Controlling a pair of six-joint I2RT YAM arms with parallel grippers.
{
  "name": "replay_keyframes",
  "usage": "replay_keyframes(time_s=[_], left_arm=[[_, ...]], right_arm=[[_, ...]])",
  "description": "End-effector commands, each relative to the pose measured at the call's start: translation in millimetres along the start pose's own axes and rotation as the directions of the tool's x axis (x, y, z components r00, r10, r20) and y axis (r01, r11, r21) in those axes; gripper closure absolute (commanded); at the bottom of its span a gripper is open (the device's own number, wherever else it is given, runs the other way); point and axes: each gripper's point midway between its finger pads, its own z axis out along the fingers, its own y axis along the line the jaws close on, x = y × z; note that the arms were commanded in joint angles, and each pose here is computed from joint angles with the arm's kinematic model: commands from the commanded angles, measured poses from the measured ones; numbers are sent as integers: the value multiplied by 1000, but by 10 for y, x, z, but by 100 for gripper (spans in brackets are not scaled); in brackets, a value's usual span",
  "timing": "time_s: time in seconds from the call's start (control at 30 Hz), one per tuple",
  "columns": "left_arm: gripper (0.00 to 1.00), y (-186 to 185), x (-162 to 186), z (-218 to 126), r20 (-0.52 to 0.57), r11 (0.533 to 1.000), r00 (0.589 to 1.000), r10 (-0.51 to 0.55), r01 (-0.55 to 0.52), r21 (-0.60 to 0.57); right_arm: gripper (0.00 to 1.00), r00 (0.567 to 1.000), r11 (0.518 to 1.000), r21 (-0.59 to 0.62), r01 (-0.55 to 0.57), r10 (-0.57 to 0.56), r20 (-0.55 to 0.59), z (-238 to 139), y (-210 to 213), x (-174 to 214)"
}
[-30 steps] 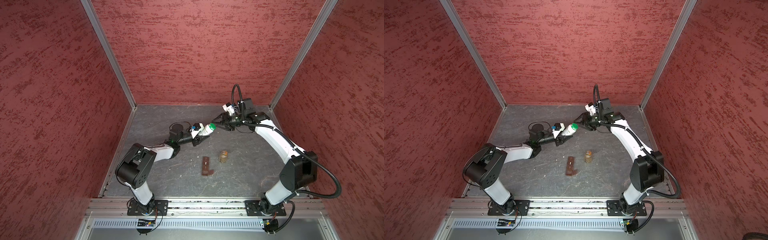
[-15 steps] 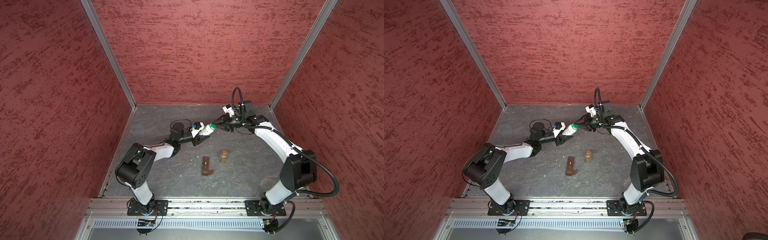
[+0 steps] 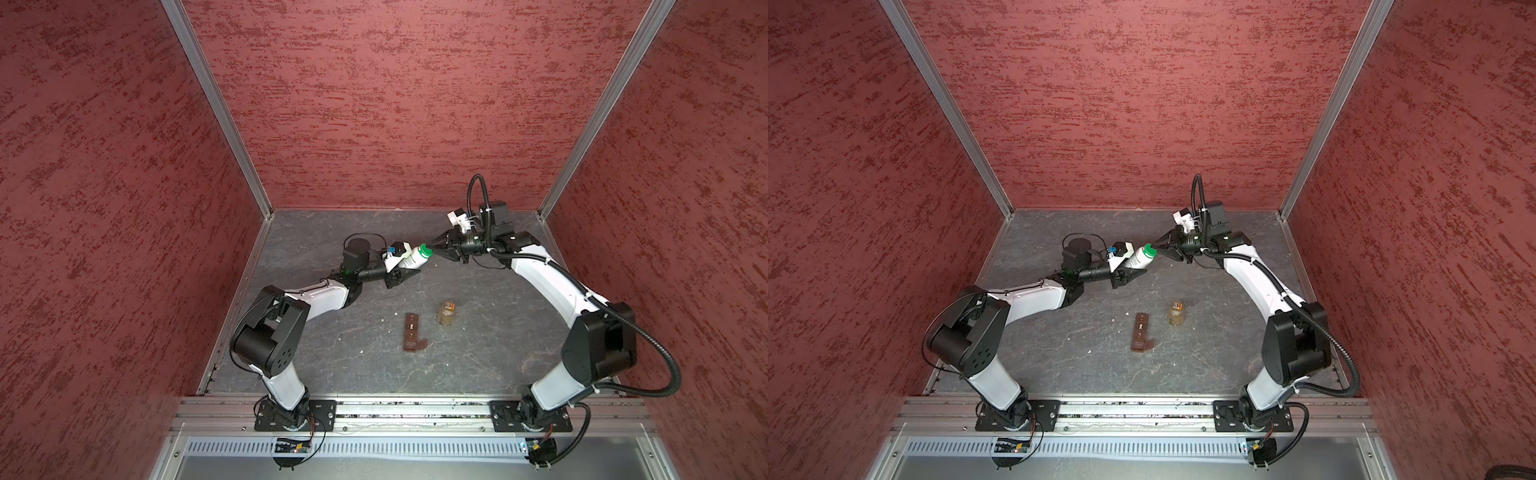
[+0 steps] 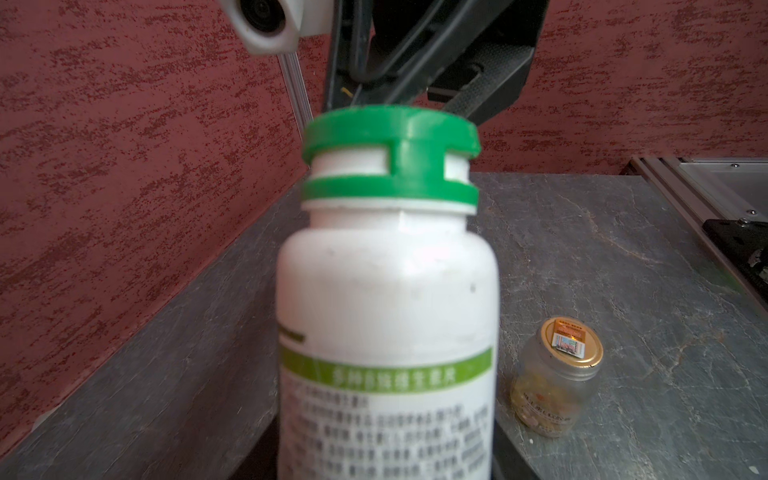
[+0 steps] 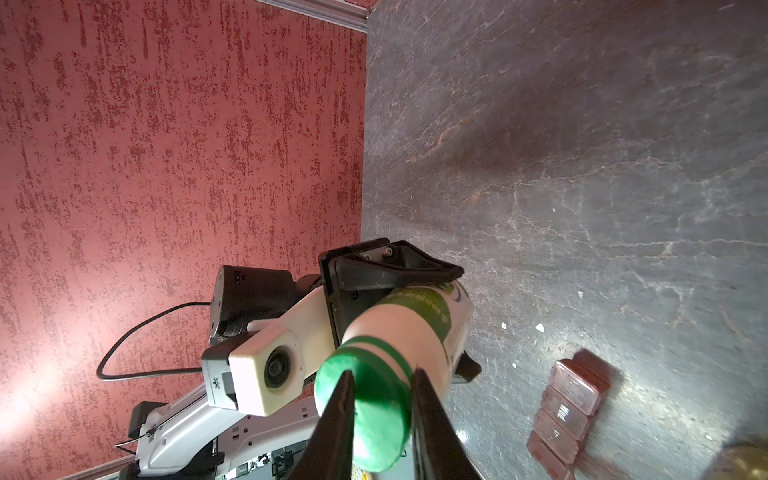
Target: Sort the pills into containers
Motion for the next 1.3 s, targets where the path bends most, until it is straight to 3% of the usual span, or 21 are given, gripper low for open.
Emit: replay_keyframes(time_s=[0.0, 0.97, 1.13, 1.27], left_arm=[[100, -21, 306, 24, -103, 998, 993, -61, 61, -6], [100, 127, 586, -45, -178, 990, 974, -139, 130, -63], [100, 131, 526, -80, -156, 989, 978, -139, 129, -71], [100, 86, 413, -114, -119, 989, 982, -144, 139, -53]], right_arm=[[77, 993, 982, -154, 109, -114, -27, -132, 525, 137], [80, 979, 906, -389, 170, -200, -37, -399, 1185, 259], [78, 984, 937, -309, 164, -178, -16, -368, 1044, 198], [65, 982, 982, -50, 185, -183, 35, -315, 671, 42]])
